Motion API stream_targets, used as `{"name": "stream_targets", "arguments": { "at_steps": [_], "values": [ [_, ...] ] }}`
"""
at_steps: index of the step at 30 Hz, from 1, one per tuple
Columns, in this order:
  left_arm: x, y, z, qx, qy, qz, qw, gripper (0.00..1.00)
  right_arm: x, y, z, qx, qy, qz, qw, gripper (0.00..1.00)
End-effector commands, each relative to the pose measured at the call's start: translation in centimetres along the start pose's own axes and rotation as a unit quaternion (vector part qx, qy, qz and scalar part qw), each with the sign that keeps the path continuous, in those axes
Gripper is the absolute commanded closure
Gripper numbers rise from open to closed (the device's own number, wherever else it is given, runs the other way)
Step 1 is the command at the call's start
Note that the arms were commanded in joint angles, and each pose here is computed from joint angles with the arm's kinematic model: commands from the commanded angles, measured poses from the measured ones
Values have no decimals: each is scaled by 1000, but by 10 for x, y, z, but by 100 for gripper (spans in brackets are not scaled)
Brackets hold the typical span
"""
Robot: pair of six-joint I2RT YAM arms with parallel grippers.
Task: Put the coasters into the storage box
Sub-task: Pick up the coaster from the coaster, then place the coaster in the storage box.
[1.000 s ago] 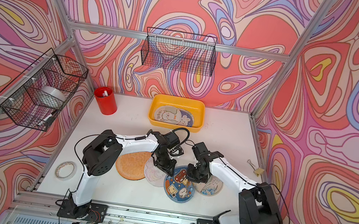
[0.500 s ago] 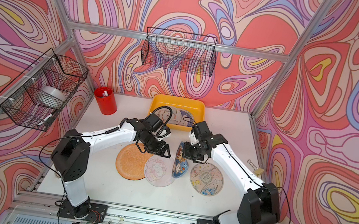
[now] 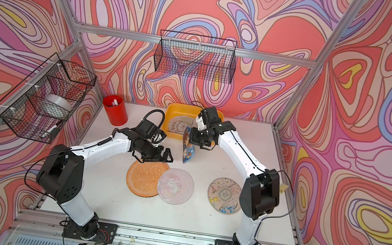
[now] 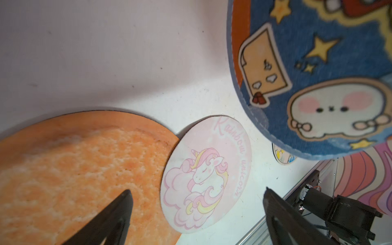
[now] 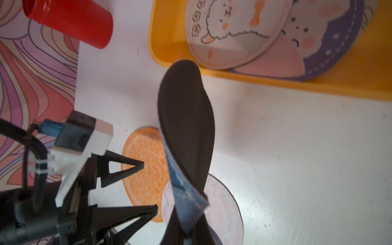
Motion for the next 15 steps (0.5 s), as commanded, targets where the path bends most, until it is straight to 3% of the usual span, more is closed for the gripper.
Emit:
{"name": "stream_targets", "arguments": {
  "at_steps": [1, 10, 15],
  "values": [
    [-5, 6, -12, 7, -26, -8, 1000, 1, -32, 12, 10, -26, -30, -21, 999, 100],
    [4, 33, -18, 15, -33, -39, 999, 0, -102, 18, 54, -49, -82, -31, 995, 100],
    [5, 44, -20, 15, -34, -53, 998, 0, -127, -9, 88, -51, -112, -2, 992, 100]
  ]
}}
Point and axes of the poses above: each gripper's point midway between its finger pads, its own z axis out along the fingers, its own y axis along the line the jaws close on, x = y × z, the point moved 6 cm from there along -z, back along the fingers, and after that the axes turned 1 degree about z, right-handed, at the moved point
